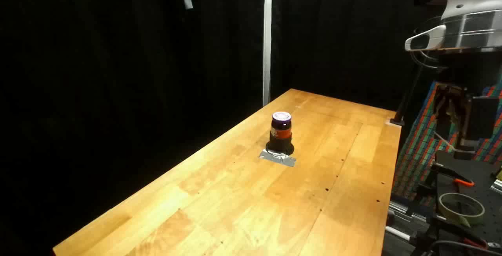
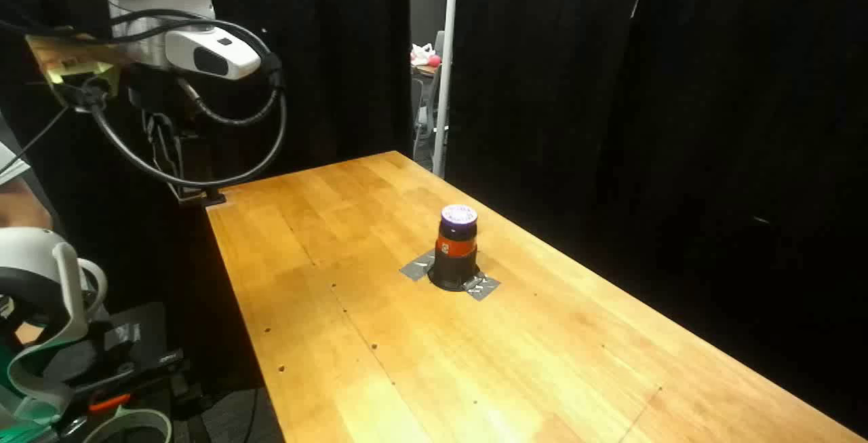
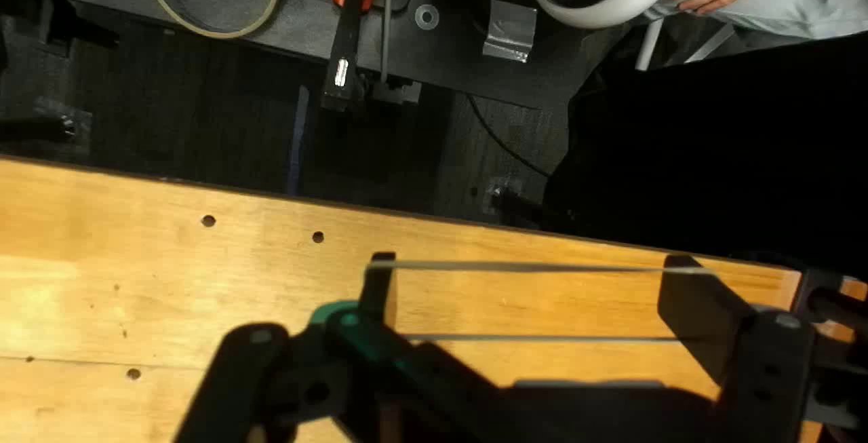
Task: Put the rubber band on the jar.
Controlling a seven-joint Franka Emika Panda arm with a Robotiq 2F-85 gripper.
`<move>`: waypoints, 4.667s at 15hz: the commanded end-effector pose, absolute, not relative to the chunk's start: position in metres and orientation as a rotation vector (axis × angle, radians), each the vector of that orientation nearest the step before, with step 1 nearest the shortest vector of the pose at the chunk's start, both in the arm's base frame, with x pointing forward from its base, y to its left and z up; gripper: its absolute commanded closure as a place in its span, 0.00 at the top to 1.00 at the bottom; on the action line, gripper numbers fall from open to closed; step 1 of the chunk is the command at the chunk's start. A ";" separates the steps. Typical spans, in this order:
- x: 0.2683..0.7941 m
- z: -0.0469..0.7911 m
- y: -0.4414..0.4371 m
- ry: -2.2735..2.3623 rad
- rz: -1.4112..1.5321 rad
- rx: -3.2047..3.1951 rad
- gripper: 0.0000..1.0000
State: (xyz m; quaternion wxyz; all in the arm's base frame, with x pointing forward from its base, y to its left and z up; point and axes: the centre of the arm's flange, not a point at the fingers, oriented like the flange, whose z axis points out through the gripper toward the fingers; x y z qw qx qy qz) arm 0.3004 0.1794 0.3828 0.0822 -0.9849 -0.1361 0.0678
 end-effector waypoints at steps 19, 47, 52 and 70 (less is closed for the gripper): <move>0.529 0.395 0.217 -0.034 -0.363 -3.179 1.00; 0.688 0.254 0.128 0.455 -0.093 -3.183 1.00; 0.658 0.274 0.123 0.430 -0.005 -3.142 1.00; 0.540 0.266 0.133 0.383 -0.220 -3.069 0.20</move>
